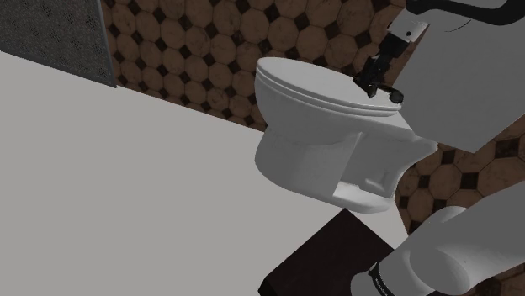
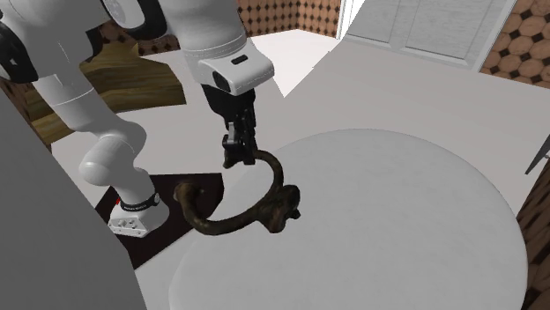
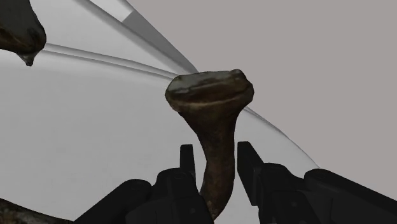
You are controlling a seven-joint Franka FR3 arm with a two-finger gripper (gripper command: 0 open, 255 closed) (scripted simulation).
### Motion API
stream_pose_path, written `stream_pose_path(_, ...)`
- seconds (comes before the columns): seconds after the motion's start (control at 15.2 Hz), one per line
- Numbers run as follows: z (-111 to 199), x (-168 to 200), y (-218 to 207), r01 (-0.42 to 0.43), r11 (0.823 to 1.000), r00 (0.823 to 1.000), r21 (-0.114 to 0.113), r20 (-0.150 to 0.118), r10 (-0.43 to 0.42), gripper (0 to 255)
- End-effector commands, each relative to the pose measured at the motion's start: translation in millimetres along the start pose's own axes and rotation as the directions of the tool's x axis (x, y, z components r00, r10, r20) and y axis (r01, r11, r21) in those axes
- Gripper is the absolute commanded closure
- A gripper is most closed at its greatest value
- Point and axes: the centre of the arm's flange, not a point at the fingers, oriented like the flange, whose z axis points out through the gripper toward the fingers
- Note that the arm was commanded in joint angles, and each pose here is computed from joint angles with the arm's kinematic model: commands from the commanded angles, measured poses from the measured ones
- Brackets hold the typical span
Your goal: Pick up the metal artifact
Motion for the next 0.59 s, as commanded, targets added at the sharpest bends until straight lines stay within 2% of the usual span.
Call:
stream_pose_path(0.0, -12, 0, -1, 0.000, 1.000, 1.000, 0.000, 0.000, 0.000, 255)
stream_pose_path(0.4, -43, 5, -5, 0.000, 1.000, 1.000, 0.000, 0.000, 0.000, 255)
stream_pose_path(0.53, -44, 5, -5, 0.000, 1.000, 1.000, 0.000, 0.000, 0.000, 255)
